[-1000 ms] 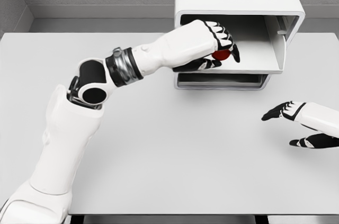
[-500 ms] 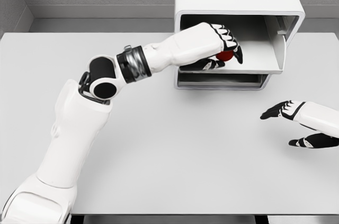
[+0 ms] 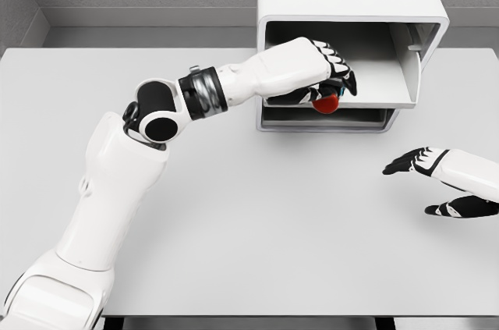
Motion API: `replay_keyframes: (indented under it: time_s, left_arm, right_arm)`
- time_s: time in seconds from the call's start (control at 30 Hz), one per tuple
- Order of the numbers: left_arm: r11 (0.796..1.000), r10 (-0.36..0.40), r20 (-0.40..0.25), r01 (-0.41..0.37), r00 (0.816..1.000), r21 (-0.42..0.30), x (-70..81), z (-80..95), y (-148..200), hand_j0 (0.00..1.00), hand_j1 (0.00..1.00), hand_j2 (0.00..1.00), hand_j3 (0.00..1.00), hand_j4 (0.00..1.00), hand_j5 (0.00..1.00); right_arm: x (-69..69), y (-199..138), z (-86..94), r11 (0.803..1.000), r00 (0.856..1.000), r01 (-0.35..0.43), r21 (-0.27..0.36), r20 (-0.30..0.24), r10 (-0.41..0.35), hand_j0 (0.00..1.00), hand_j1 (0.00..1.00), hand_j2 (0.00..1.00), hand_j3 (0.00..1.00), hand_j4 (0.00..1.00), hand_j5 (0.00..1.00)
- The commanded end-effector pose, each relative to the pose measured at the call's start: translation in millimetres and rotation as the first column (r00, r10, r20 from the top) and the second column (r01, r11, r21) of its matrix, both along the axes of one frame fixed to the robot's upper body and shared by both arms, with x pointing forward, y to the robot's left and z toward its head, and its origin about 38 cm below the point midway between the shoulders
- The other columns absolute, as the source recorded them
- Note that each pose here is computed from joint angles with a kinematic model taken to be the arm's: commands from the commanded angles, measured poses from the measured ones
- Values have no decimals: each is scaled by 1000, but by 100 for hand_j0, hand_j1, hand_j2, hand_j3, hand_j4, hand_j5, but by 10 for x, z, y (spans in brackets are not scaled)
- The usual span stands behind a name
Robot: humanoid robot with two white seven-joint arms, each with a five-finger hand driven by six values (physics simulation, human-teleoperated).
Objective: Slide open multi-storey tabletop storage cabinets and put open load switch and slide close multi-storey tabletop storage cabinets
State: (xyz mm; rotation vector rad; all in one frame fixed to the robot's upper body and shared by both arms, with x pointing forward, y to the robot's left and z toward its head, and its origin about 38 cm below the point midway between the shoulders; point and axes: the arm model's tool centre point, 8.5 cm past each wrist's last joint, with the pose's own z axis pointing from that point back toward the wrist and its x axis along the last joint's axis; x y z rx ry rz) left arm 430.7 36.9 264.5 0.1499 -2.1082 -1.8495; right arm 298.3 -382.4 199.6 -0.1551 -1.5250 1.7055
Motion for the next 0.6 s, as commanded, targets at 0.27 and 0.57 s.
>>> replay_keyframes:
  time_s: [0.27, 0.57]
  left_arm:
    - [991, -60, 169, 80, 984, -110, -521, 484, 22, 100, 100, 100, 100, 100, 100]
    - [968, 37, 22, -31, 999, -247, -532, 319, 1500, 100, 100, 100, 100, 100, 100]
  right_arm:
    - [15, 5, 30, 1000, 1000, 0, 4, 4, 0, 87, 87, 87, 87, 87, 87]
    - [49, 45, 47, 1000, 1000, -5, 16, 24, 4, 87, 87, 87, 87, 87, 87]
